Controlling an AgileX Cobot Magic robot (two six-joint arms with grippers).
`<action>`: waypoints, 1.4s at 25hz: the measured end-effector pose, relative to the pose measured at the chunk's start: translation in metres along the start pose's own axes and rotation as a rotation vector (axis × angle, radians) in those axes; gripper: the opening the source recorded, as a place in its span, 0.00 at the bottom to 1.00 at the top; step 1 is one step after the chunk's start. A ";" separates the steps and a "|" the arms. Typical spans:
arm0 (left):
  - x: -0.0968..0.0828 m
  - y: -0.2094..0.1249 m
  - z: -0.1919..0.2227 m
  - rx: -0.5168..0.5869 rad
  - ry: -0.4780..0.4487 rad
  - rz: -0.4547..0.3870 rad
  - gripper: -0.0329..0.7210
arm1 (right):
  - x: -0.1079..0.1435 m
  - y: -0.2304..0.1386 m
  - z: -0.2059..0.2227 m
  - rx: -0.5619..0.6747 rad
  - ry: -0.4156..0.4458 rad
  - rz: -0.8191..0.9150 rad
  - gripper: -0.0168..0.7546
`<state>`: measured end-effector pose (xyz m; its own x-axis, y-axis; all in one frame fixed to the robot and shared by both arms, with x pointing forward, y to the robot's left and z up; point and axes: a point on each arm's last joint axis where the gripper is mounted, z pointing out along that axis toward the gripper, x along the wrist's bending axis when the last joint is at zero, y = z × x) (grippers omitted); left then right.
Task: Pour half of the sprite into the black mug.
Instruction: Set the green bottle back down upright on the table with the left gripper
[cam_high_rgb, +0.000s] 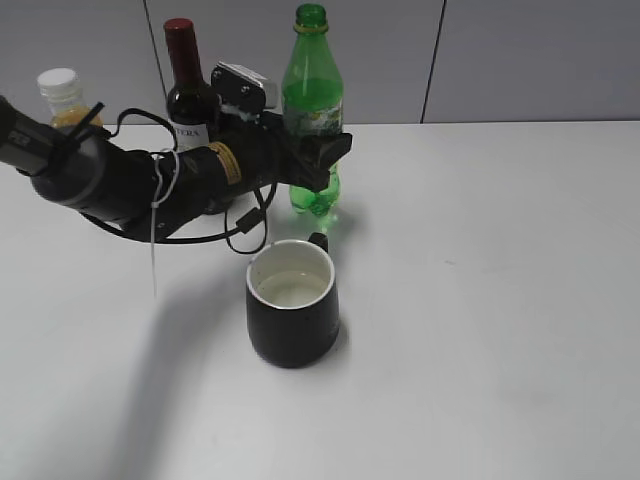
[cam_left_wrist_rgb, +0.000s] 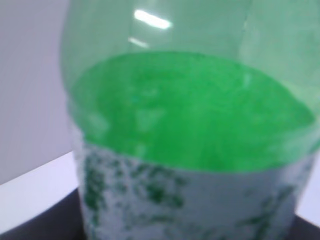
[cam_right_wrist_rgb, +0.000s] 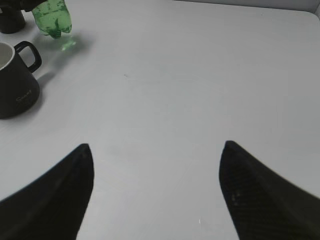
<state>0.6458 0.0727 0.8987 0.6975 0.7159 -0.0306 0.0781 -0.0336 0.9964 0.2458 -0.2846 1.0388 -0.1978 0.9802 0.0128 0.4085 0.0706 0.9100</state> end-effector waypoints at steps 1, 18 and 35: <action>-0.001 -0.004 0.003 0.004 -0.003 -0.001 0.64 | 0.000 0.000 0.000 0.000 0.000 0.000 0.79; -0.002 -0.020 0.007 0.046 -0.013 0.001 0.65 | 0.000 0.000 0.000 0.000 0.000 0.000 0.79; 0.010 -0.007 -0.015 0.033 -0.015 0.024 0.85 | 0.000 0.000 0.000 0.000 0.000 0.000 0.79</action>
<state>0.6421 0.0905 0.8922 0.7098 0.7044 -0.0076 0.0844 -0.0743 0.9937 0.2458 -0.2846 1.0388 -0.1978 0.9802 0.0128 0.4085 0.0706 0.9100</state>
